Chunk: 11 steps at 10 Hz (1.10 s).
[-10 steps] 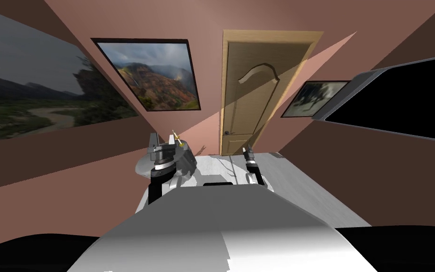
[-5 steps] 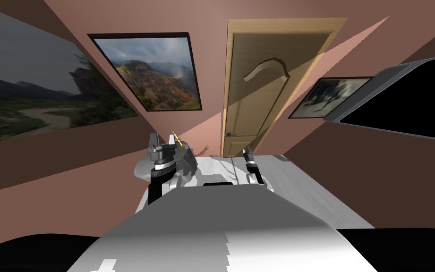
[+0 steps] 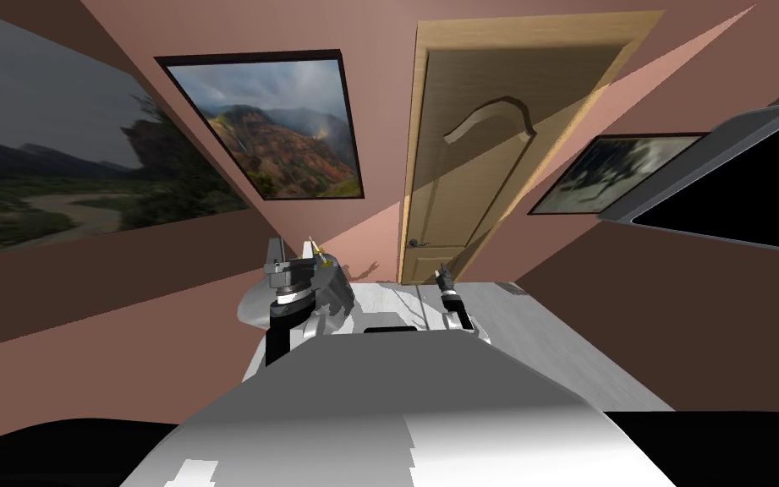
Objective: Pull the door open
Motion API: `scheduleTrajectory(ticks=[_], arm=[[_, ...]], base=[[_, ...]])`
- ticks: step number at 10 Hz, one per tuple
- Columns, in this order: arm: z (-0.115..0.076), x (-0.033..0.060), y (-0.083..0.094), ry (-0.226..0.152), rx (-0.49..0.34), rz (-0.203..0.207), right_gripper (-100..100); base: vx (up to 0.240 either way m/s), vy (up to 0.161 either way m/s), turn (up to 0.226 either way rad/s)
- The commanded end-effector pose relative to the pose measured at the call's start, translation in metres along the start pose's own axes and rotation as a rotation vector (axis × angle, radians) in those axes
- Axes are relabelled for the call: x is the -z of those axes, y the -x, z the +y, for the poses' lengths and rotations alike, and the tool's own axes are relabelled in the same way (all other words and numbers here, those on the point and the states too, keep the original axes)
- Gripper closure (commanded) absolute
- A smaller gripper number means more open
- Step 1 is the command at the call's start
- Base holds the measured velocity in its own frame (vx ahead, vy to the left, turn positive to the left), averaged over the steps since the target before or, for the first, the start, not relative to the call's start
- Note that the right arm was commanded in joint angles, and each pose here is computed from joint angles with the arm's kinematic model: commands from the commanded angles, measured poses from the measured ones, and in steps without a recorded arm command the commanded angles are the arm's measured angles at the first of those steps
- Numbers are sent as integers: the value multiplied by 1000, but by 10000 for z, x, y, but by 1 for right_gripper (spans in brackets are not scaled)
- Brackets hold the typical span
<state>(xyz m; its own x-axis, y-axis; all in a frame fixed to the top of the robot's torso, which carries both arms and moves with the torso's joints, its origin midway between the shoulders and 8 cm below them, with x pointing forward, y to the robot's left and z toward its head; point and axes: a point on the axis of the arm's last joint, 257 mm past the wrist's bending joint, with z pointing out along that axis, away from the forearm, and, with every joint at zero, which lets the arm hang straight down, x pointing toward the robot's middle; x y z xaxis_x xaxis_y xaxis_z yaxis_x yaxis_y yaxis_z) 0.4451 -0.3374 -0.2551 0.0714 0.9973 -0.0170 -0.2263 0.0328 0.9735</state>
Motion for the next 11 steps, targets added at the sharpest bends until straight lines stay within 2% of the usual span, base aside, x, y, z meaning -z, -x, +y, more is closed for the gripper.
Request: scheduleTrajectory(ticks=[1,8,11], arm=[[-99,-2,38,-21,8,-1,-100],[-466,58,190,-105,39,-8,-100],[-673,105,292,-154,58,-14,-100]], base=[[122,8,50],[102,10,41],[153,11,51]])
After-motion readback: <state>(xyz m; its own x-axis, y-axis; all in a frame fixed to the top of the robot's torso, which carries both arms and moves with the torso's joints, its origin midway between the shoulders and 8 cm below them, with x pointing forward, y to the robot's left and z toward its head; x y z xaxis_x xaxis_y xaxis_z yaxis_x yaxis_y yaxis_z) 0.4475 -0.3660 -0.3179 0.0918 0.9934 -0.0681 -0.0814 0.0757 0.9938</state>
